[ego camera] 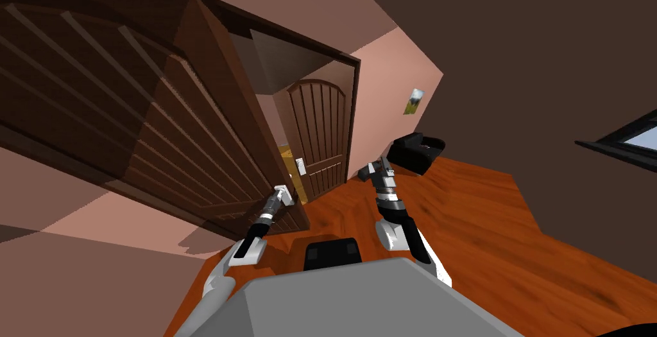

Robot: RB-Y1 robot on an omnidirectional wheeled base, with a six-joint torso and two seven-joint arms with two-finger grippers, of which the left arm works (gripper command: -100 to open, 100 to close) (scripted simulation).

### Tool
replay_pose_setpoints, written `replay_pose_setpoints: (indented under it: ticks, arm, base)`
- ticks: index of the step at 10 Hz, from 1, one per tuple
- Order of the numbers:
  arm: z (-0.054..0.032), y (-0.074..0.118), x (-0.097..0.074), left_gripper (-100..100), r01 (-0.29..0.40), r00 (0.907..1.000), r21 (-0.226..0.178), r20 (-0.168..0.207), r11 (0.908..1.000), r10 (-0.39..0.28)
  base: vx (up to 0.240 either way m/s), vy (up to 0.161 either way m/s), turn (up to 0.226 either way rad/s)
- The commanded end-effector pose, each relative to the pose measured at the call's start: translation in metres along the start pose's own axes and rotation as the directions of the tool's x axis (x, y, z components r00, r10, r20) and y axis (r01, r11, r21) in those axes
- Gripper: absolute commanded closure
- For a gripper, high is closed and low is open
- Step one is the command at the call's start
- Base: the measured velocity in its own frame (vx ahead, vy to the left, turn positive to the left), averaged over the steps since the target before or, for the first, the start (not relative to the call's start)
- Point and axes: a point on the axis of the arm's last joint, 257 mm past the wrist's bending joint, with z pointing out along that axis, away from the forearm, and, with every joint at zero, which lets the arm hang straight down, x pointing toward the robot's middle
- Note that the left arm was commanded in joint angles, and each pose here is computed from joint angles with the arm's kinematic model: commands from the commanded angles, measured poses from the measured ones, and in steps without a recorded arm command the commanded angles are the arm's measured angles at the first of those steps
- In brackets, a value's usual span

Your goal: Pull the door open

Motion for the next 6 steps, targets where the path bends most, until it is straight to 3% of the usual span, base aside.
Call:
replay_pose_setpoints:
  ticks: [1, 2, 6]
  arm:
    - [-0.0054, -0.002, 0.003, 100, 0.002, 0.9997, 0.002, -0.025, 1.0000, -0.002]
    - [-0.0032, -0.001, 0.004, 100, 0.003, 0.9998, 0.001, -0.017, 1.0000, -0.003]
    - [-0.0244, 0.000, 0.007, 100, 0.002, 0.9969, 0.002, -0.079, 1.0000, -0.002]
  base:
    - [-0.242, 0.143, -0.168]
    - [-0.105, 0.055, -0.060]
    - [-0.253, 0.095, -0.163]
